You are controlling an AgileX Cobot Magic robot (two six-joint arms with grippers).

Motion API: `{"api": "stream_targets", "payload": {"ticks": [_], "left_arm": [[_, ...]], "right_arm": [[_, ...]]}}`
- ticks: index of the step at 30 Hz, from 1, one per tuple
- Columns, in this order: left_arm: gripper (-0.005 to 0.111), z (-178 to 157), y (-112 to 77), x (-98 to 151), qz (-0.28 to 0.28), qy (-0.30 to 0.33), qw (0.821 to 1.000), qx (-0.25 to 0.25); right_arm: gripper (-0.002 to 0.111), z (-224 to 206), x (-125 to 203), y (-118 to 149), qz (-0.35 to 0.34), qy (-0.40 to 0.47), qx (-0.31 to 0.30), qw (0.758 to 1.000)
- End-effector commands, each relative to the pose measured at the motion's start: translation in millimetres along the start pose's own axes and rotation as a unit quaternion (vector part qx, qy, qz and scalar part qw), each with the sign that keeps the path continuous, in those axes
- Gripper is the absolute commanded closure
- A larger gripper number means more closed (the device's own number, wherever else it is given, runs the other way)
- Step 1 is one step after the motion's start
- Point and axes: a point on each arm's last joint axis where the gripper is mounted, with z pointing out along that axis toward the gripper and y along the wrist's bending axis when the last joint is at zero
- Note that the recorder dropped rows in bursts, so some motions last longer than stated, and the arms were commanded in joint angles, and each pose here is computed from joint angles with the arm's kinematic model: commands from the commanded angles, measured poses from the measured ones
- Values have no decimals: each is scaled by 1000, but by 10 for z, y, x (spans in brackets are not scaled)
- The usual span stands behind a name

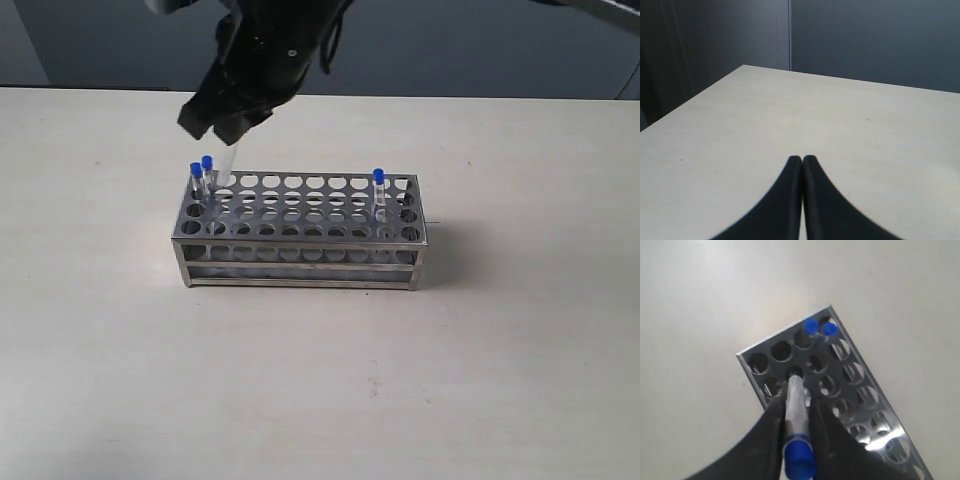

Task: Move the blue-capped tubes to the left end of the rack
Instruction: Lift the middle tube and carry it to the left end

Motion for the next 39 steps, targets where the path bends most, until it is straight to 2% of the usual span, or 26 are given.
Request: {"api": "stream_targets", "payload": {"ticks": [1,7,24,35,37,39], "left_arm": [[106,-4,0,-6,-1,-2,1000,0],[106,-4,0,-6,-1,-2,1000,0],[106,-4,0,-6,-1,-2,1000,0],[106,-4,0,-6,-1,-2,1000,0],[106,-4,0,-6,-1,-2,1000,0],[106,-4,0,-6,-1,-2,1000,0]], "right_arm": [[108,142,-130,136,-27,-7,-9,1000],[108,284,-192,139,-32,7,-21,999],[108,665,-88,33,-35,45,-7,998],[108,917,-119,17,-12,6,-17,1000],[105,967,-117,32,-2,2,-30,1000],[94,1021,-100,32,1,5,-34,999]]}}
